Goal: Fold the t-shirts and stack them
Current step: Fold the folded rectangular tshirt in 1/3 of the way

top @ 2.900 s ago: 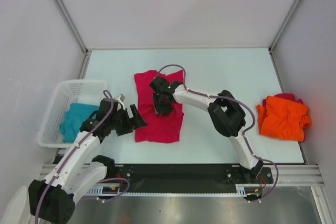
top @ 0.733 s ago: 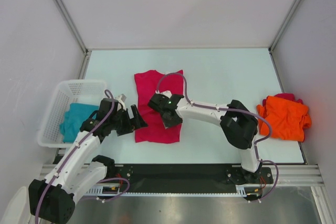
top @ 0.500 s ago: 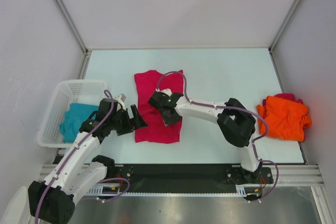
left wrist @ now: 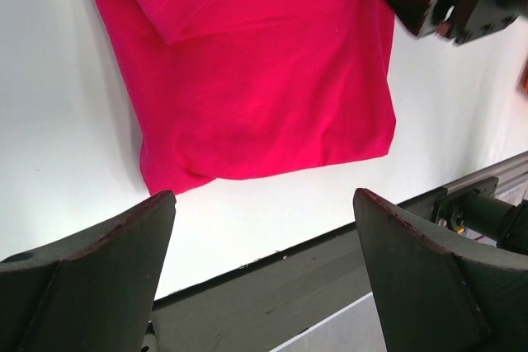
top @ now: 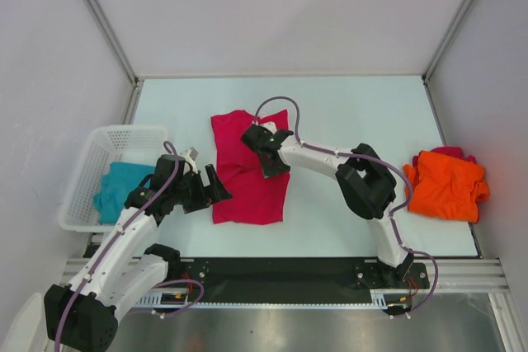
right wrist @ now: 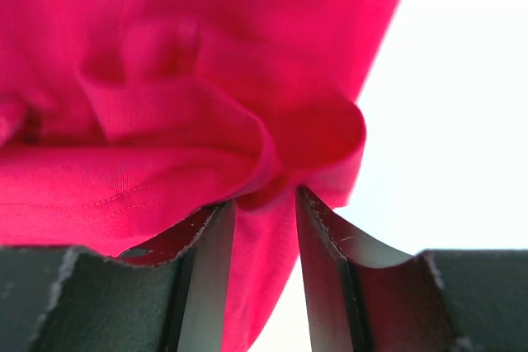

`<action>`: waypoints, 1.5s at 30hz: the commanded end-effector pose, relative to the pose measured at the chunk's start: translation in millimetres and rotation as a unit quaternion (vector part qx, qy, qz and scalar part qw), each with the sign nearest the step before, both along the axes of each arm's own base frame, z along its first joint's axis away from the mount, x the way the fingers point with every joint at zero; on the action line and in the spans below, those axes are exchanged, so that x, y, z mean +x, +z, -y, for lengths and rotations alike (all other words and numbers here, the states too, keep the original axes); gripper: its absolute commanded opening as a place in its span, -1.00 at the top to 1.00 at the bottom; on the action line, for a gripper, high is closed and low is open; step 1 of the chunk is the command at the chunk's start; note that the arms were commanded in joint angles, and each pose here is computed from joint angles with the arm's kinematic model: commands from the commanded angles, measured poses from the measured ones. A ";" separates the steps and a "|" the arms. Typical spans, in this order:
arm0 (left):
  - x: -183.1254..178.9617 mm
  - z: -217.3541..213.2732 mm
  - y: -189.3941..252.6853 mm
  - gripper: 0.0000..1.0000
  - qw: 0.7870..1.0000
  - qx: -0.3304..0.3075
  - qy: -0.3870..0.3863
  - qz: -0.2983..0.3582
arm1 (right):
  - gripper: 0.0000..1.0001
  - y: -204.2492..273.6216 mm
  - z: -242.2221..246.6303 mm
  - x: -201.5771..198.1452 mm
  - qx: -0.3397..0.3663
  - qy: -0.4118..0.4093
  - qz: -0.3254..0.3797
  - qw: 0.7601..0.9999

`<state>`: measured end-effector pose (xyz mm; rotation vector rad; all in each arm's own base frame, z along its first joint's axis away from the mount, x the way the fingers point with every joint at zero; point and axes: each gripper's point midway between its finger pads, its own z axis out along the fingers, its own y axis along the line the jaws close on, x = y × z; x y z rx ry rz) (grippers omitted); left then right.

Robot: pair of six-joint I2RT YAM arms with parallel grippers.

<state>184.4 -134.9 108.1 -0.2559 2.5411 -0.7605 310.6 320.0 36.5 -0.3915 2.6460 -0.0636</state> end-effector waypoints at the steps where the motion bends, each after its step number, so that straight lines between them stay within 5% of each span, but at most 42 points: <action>1: 8.8 1.2 15.1 -0.89 1.000 -0.004 -0.002 0.027 | 0.19 25.4 -1.1 36.0 0.008 -0.010 0.050 0.999; 14: 9.8 0.1 13.9 -0.89 1.000 -0.001 0.000 0.027 | 0.19 44.2 -12.5 78.6 0.013 -0.005 0.061 0.998; 26: 11.5 0.2 12.2 -0.89 1.000 0.002 -0.001 0.026 | 0.18 106.1 -35.4 0.4 0.067 0.022 0.093 0.993; 34: 9.4 1.2 14.7 -0.89 1.000 -0.004 -0.003 0.029 | 0.19 63.6 -54.7 -26.6 0.073 0.037 0.042 0.996; 45: 6.6 -0.7 20.8 -0.89 0.999 -0.004 -0.001 0.034 | 0.20 31.8 -66.3 -13.2 0.077 0.043 0.019 0.996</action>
